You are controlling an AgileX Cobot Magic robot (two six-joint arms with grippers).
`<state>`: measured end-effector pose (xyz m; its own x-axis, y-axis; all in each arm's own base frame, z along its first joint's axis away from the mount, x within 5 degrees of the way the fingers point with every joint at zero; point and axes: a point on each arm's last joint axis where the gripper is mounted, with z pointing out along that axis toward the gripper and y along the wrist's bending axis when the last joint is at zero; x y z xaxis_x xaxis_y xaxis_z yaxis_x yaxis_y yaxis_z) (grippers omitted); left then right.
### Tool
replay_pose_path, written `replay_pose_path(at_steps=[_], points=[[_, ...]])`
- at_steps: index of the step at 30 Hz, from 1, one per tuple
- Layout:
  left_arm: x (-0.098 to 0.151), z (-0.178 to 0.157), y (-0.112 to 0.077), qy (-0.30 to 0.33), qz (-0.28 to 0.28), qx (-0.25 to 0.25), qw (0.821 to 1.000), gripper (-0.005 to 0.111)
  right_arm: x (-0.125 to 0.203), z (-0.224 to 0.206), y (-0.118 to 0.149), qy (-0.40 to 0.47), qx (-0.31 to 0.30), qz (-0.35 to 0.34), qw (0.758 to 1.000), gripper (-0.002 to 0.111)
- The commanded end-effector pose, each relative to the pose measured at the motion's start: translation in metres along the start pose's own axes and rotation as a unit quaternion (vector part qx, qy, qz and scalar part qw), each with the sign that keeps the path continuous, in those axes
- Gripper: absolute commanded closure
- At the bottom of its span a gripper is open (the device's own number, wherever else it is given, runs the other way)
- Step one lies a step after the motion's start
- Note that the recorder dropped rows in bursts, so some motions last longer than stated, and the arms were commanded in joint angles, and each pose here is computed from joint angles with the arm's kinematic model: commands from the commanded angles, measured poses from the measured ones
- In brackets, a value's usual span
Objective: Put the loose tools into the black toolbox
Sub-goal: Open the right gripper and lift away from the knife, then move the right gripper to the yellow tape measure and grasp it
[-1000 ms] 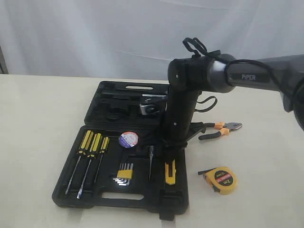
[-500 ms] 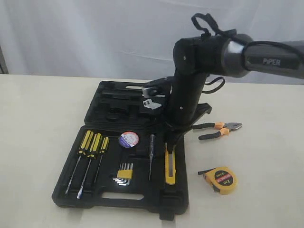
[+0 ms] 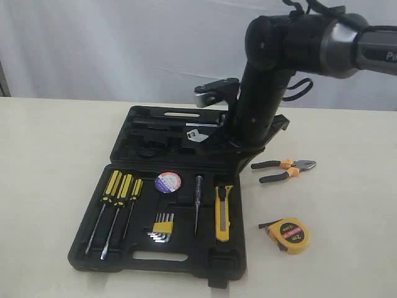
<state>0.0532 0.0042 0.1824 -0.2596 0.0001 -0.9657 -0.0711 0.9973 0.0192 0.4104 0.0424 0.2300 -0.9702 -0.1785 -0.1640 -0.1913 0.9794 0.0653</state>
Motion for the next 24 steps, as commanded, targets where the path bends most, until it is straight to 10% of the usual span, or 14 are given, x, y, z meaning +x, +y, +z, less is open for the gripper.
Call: replay_pose_path(at_steps=[1,14,24], points=[[0.000,0.000,-0.001,-0.003,-0.005,0.004,1.000,0.107,0.010,-0.030,-0.023,-0.016,-0.007,0.018,1.000,0.109],[0.000,0.000,-0.001,-0.003,-0.005,0.004,1.000,0.107,0.096,-0.087,-0.053,-0.018,0.047,0.085,0.995,0.109],[0.000,0.000,-0.001,-0.003,-0.005,0.004,1.000,0.107,0.139,-0.023,-0.050,0.019,0.041,0.095,0.994,0.108]])
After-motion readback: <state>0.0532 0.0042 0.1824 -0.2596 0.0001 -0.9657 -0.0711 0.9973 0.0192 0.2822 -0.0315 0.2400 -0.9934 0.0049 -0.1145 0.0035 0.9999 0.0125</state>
